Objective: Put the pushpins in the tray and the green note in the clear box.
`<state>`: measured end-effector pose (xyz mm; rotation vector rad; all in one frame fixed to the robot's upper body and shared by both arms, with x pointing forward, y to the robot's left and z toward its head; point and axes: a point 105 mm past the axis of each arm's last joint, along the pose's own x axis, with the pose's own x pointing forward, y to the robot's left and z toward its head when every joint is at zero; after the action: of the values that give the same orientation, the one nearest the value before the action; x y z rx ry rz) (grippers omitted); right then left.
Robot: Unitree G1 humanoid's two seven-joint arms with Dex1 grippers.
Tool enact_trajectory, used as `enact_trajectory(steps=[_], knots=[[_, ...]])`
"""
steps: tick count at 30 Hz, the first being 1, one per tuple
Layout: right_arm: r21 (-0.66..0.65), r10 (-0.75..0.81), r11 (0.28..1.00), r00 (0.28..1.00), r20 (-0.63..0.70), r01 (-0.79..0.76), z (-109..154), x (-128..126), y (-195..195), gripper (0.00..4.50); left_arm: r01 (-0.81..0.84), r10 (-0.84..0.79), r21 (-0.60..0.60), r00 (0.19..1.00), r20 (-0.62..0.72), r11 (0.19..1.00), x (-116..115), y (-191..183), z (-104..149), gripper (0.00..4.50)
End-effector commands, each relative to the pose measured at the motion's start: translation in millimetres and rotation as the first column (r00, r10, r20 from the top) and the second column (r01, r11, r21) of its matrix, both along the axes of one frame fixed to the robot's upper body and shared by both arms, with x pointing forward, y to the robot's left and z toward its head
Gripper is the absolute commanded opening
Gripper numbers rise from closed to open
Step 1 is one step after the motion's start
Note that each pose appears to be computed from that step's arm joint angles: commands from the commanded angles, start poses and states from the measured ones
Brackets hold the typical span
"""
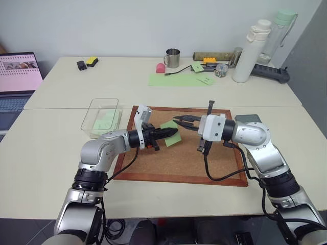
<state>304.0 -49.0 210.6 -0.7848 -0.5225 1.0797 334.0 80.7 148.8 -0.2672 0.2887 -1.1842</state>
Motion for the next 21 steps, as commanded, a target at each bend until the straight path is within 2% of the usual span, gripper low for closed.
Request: enact_trajectory(steps=[1, 4, 7, 9, 12, 15, 21], knots=[[0.123, -0.135, 0.983, 0.99, -0.028, 0.138, 17.1, 9.0, -28.9, 0.0, 0.067, -0.065, -0.035, 0.996, 0.066, 0.997, -6.5, -10.8, 22.2, 0.03], [0.228, -0.297, 0.915, 0.938, -0.177, 0.332, 11.7, 29.9, -66.4, 0.0, 0.115, -0.11, -0.046, 0.988, 0.106, 0.992, -12.1, -16.4, 34.6, 0.03], [0.272, -0.49, 0.763, 0.799, -0.349, 0.586, -5.1, 55.8, -125.2, 0.0, 0.163, -0.162, 0.018, 0.957, 0.241, 0.986, -16.7, -26.1, 50.3, 0.03], [0.275, -0.555, 0.666, 0.707, -0.439, 0.694, -14.4, 66.3, -154.9, 0.0, 0.184, -0.205, 0.093, 0.92, 0.335, 0.979, -18.9, -33.6, 55.8, 0.03], [0.278, -0.57, 0.56, 0.606, -0.554, 0.78, -24.7, 77.1, -182.2, 0.0, 0.191, -0.266, 0.205, 0.853, 0.449, 0.96, -20.5, -42.2, 54.6, 0.03], [0.272, -0.551, 0.468, 0.519, -0.654, 0.841, -34.0, 85.5, -202.5, 0.0, 0.175, -0.339, 0.336, 0.777, 0.531, 0.925, -21.4, -46.6, 38.5, 0.03], [0.228, -0.503, 0.374, 0.403, -0.764, 0.899, -51.9, 94.6, -225.4, 0.0, 0.172, -0.34, 0.333, 0.762, 0.551, 0.927, -24.1, -51.9, 30.3, 0.03]])
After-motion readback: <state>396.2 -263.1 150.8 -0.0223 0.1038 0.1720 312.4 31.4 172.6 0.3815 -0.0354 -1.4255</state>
